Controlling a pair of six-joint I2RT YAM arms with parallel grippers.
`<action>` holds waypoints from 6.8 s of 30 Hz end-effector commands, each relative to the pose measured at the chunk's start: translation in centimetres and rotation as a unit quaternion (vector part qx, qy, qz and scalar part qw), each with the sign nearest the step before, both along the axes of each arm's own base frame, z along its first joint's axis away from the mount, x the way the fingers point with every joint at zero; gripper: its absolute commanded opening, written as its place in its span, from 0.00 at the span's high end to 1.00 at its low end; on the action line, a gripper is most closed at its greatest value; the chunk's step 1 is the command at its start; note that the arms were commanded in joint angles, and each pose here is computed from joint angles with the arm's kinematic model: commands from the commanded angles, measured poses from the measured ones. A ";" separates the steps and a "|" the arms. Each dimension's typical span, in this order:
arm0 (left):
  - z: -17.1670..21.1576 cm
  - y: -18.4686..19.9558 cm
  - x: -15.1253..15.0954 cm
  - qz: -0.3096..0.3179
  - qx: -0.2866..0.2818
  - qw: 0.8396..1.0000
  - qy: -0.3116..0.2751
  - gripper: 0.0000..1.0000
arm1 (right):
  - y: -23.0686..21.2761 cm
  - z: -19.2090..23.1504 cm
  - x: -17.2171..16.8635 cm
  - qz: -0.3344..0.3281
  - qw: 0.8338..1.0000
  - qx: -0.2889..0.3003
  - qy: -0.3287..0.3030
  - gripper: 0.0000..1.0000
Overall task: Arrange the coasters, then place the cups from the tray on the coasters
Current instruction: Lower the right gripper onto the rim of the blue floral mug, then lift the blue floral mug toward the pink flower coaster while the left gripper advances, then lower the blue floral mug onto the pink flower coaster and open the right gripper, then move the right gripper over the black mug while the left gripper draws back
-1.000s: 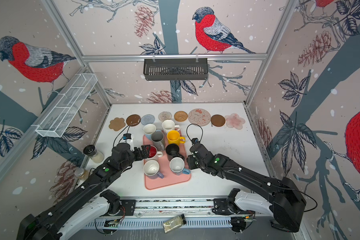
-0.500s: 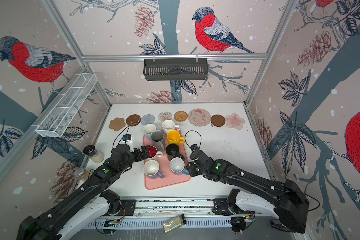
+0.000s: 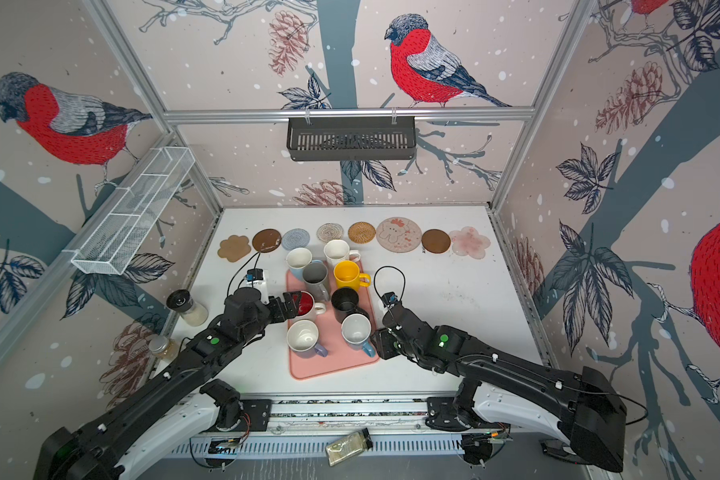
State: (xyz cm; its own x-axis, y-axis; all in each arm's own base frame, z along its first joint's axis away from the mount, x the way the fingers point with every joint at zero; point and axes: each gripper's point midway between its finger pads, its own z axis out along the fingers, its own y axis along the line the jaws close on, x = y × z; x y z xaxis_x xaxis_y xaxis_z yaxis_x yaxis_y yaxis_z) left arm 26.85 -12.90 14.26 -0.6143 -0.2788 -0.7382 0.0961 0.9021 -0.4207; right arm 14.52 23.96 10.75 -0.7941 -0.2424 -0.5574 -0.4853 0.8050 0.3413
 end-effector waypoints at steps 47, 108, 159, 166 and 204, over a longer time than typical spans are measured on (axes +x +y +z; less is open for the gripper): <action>1.1 -0.5 -0.4 -0.014 -0.020 0.999 -0.021 0.04 | 4.5 -2.1 0.3 0.025 0.997 -0.070 0.009 0.85; 10.1 -22.2 21.9 -0.209 0.023 0.977 -0.041 0.03 | -27.7 3.9 34.0 -0.456 0.886 -0.075 -0.024 0.97; 9.5 -21.1 21.0 -0.185 0.010 0.982 -0.032 0.03 | -29.0 3.8 36.9 -0.414 0.901 -0.112 -0.067 0.12; 10.5 -18.6 17.4 -0.180 0.014 0.983 -0.032 0.03 | -27.5 8.1 33.0 -0.418 0.900 -0.082 -0.094 0.12; 2.8 -1.3 -1.1 -0.025 0.032 0.998 0.043 0.03 | 1.6 0.7 11.3 0.021 0.997 -0.008 -0.075 0.34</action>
State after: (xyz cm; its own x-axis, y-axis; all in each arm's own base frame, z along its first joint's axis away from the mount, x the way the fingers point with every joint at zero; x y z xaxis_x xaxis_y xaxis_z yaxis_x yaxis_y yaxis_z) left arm 25.48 -14.95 16.42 -0.7140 -0.2051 -0.6695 0.1148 0.9089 -0.4009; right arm 26.05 24.38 11.47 -0.7088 -0.2461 -0.6611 -0.5100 0.8263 0.2392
